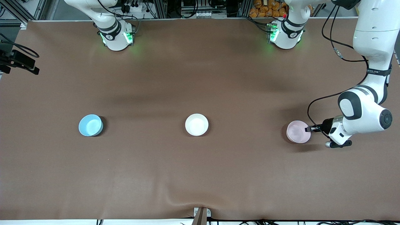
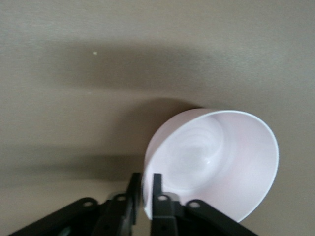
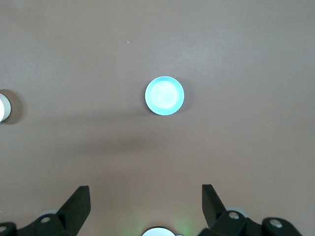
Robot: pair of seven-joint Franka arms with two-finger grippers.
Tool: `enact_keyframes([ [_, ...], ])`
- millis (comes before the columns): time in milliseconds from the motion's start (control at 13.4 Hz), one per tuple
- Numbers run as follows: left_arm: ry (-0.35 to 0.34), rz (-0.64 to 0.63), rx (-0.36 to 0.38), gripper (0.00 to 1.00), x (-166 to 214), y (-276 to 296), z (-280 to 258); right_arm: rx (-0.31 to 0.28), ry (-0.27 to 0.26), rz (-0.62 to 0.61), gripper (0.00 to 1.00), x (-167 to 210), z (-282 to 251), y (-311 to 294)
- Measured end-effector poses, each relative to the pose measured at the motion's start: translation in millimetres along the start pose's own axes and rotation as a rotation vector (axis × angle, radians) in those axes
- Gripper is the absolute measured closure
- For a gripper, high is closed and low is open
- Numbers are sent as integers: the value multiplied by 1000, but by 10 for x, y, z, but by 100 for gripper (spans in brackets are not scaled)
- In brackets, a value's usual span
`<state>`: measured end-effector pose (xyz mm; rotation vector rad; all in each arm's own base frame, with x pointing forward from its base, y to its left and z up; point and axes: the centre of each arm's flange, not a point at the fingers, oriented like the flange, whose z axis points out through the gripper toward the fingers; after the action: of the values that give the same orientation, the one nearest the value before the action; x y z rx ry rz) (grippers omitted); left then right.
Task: Stack pink and blue bowls on white bowl
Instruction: 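Grip the pink bowl rim with the left gripper and lift it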
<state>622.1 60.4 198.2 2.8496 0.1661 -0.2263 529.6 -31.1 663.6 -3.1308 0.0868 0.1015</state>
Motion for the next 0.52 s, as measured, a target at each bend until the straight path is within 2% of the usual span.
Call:
enact_keyframes([
  [75,-2,8,-3,97,2,55,15,0,0,0,0,0,0,0],
  [299,-18,34,-31,97,-2,389,3,0,0,0,0,0,0,0],
  [523,-48,-10,-71,97,-102,1021,-240,0,0,0,0,1,1,0],
])
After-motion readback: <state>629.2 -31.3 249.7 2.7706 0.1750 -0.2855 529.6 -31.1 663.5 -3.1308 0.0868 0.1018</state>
